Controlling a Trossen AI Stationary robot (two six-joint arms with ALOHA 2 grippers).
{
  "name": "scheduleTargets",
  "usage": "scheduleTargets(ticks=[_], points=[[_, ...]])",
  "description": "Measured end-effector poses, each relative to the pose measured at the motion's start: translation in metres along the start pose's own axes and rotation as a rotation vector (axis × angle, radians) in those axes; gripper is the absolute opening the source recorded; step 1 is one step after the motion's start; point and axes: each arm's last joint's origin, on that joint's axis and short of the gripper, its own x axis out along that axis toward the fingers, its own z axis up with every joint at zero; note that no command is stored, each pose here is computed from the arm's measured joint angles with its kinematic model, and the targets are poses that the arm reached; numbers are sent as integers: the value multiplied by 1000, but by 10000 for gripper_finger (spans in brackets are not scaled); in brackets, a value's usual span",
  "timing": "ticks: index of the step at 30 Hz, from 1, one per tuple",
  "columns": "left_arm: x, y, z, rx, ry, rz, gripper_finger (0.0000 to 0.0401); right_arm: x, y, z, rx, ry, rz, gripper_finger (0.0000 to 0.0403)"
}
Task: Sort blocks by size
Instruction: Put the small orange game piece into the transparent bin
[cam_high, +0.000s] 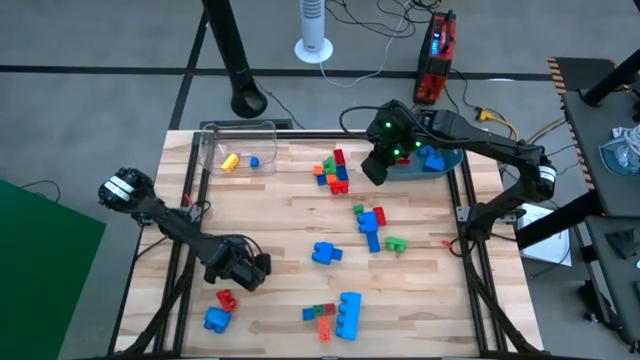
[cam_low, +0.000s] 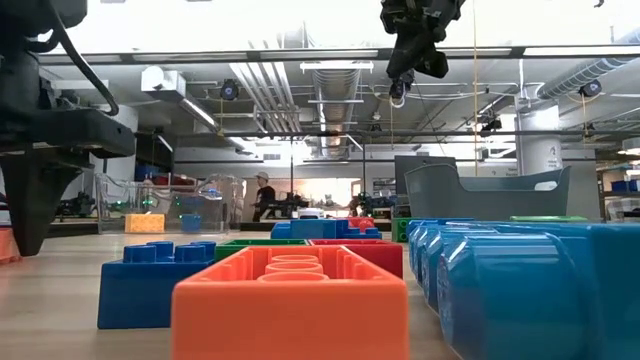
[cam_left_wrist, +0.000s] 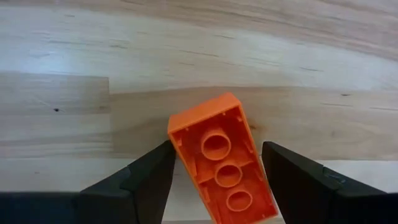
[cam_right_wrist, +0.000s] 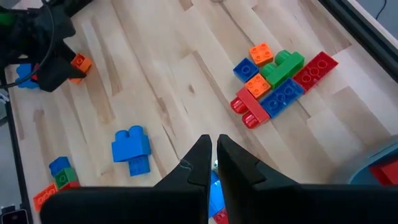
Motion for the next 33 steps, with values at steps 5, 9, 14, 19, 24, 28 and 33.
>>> scheduleTargets(ticks=[5,9,14,19,24,28,33], points=[[1,0,0,8,-13,18,200,0,0,1,-11,-16,-3,18],[3,1,0,10,-18,36,136,0,-1,2,-19,-25,-32,18],[-2,0,0,32,-11,21,125,0,-1,2,-32,-34,-49,18],[-34,-7,0,88,-19,-54,125,0,-1,3,-37,-39,-50,18],[-78,-18,11,119,-61,-243,125,0,-1,3,-37,-41,-54,18],[-109,-24,41,154,-152,-282,125,0,-2,3,-35,-45,-69,18],[-139,-36,101,234,-277,-292,125,0,-3,4,-43,-61,-101,18]])
